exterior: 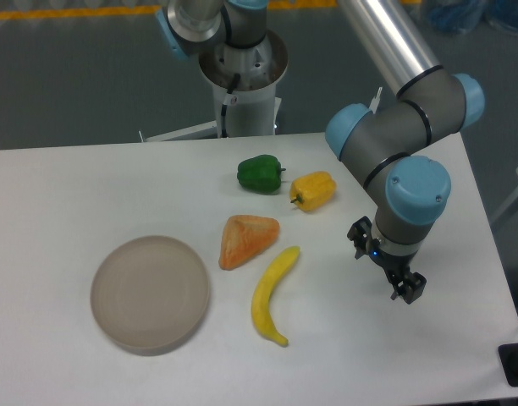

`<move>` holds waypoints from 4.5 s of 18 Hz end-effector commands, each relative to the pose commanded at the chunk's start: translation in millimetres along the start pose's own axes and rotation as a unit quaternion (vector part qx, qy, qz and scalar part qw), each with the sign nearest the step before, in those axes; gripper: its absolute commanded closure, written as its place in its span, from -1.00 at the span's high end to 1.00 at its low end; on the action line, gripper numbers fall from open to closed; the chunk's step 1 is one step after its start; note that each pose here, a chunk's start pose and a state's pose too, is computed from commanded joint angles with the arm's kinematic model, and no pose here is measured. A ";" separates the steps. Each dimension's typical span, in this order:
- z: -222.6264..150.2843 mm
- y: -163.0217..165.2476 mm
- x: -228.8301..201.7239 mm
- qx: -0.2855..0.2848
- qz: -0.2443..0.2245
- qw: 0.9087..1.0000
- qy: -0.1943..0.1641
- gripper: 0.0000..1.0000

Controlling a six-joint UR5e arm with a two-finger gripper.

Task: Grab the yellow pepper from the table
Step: 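Raise the open gripper up from its start position beside the fruit, then move the gripper over the yellow bell pepper and lower onto it, then carry the held yellow pepper away from the green pepper and lower it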

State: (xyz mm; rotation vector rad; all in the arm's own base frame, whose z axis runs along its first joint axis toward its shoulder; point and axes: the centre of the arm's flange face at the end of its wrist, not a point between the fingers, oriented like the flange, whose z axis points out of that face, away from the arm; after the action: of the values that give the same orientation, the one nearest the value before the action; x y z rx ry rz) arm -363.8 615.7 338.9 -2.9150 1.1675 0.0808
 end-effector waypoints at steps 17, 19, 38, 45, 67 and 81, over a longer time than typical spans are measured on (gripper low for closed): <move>-17.6 47.7 47.5 -0.002 0.049 0.999 0.011 1.00; -19.2 61.5 61.5 -0.002 0.065 0.998 0.016 1.00; 26.5 113.1 134.8 0.010 0.121 0.992 0.046 1.00; 44.1 98.0 189.3 0.052 0.098 0.991 0.070 1.00; 16.4 89.7 159.9 0.019 0.070 0.996 0.058 -0.34; -51.3 40.4 53.3 0.019 -0.046 0.999 0.008 -0.49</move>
State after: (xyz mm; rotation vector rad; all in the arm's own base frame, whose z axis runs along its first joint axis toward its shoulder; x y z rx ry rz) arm -350.7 548.7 388.4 -2.9366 1.0241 0.0344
